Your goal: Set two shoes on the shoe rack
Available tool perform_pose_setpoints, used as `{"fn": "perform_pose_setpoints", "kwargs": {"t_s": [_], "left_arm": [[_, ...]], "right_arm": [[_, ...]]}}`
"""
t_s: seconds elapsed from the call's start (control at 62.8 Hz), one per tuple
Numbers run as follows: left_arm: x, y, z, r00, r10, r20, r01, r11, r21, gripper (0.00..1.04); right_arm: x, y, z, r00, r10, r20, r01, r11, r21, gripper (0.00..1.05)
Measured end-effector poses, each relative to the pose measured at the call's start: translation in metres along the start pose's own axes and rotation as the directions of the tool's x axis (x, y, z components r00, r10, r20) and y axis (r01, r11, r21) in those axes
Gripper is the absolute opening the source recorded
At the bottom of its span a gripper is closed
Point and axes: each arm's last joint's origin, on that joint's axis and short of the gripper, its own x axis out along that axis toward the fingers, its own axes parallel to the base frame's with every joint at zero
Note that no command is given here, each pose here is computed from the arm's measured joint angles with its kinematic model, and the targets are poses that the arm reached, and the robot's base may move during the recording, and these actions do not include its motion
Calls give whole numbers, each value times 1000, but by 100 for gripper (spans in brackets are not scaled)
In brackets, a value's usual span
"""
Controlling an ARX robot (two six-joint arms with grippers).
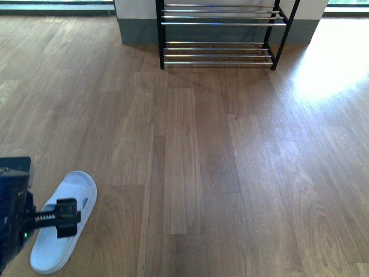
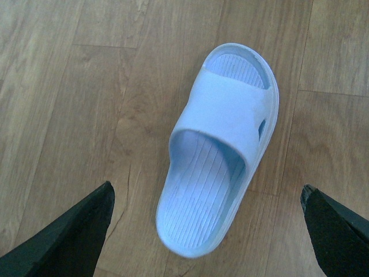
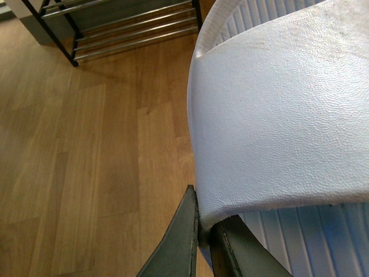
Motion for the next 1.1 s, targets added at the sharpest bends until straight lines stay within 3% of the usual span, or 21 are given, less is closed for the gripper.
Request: {"fn": "perform_pose_setpoints", "kwargs": {"t_s": [0.318, 0.541, 1.099], "left_arm": [[76, -24, 18, 986, -127, -111, 141, 981, 131, 95], [117, -37, -12, 969, -127, -211, 170, 966, 196, 95], [138, -21, 7, 979, -177, -99, 185, 979, 86, 95]], "right_arm": [[0, 0, 0, 1000, 0, 0, 0, 1000, 0, 2], [0, 0, 0, 1000, 0, 0, 0, 1000, 0, 2], [0, 0, 0, 1000, 1, 0, -1, 1000, 0, 2]]}}
